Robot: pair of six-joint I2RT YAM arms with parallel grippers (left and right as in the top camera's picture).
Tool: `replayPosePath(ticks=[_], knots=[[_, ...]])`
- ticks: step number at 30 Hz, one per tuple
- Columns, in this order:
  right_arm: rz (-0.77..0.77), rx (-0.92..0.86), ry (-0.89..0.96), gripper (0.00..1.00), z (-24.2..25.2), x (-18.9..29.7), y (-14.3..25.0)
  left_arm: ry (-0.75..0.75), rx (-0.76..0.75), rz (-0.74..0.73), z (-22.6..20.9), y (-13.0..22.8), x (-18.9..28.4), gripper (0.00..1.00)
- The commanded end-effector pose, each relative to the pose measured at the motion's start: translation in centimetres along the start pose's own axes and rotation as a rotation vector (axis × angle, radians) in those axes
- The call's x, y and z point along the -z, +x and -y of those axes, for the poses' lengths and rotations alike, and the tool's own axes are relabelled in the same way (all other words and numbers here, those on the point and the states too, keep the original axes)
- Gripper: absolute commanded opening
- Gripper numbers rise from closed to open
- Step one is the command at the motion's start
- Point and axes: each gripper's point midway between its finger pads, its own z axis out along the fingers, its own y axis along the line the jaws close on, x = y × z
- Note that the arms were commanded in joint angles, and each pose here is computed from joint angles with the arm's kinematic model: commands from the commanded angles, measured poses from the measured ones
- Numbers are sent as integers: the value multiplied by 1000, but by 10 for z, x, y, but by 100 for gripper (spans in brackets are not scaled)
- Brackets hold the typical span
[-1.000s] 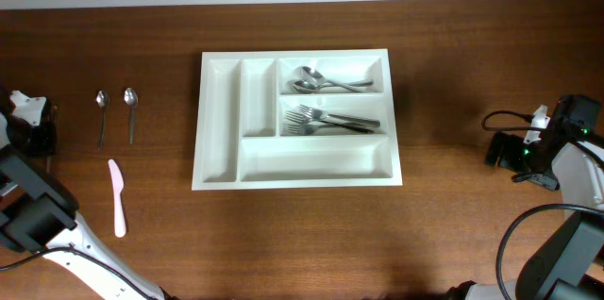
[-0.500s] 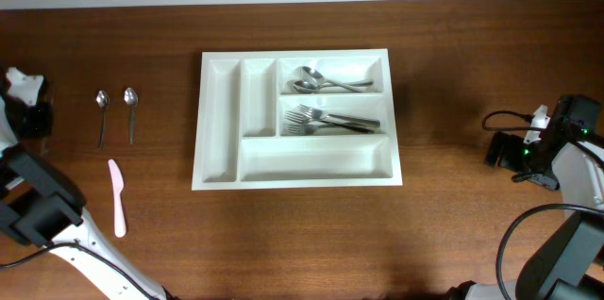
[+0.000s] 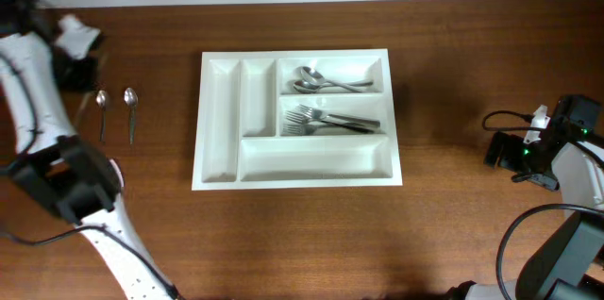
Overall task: Pack container
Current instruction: 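Lift the chopsticks and carry them right over the tray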
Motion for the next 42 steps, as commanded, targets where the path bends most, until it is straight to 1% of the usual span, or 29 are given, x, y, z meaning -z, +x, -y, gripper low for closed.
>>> replayPosePath(ticks=[1,5,8,11,14,15,16,21,23,26,29,33,35,38,42], knots=[[14,-13,11,99,2,4,-1,99,-227,77,69,-45,12,2],[14,-13,10,99,2,4,-1,181,-389,71,139,-63,14,2],[14,-13,10,99,2,4,-1,224,-533,42,193,-69,15,2],[14,-13,10,99,2,4,-1,251,-636,31,239,-74,16,2],[14,-13,11,99,2,4,-1,280,-734,11,284,-73,18,2],[14,-13,10,99,2,4,-1,297,-791,-3,311,-69,20,2],[14,-13,10,99,2,4,-1,304,-821,-7,326,-68,21,2],[14,-13,11,99,2,4,-1,324,-925,-11,379,-62,24,2],[14,-13,10,99,2,4,-1,322,-928,-19,391,-60,25,2],[14,-13,10,99,2,4,-1,312,-878,-36,401,-58,26,2],[14,-13,10,99,2,4,-1,309,-800,-47,402,-57,26,2],[14,-13,10,99,2,4,-1,322,-754,-46,405,-57,29,2],[14,-13,10,98,2,4,-1,355,-752,-28,413,-56,36,2],[14,-13,10,99,2,4,-1,360,-768,-5,419,-55,48,2],[14,-13,10,99,2,4,-1,366,-827,26,426,-49,65,2]])
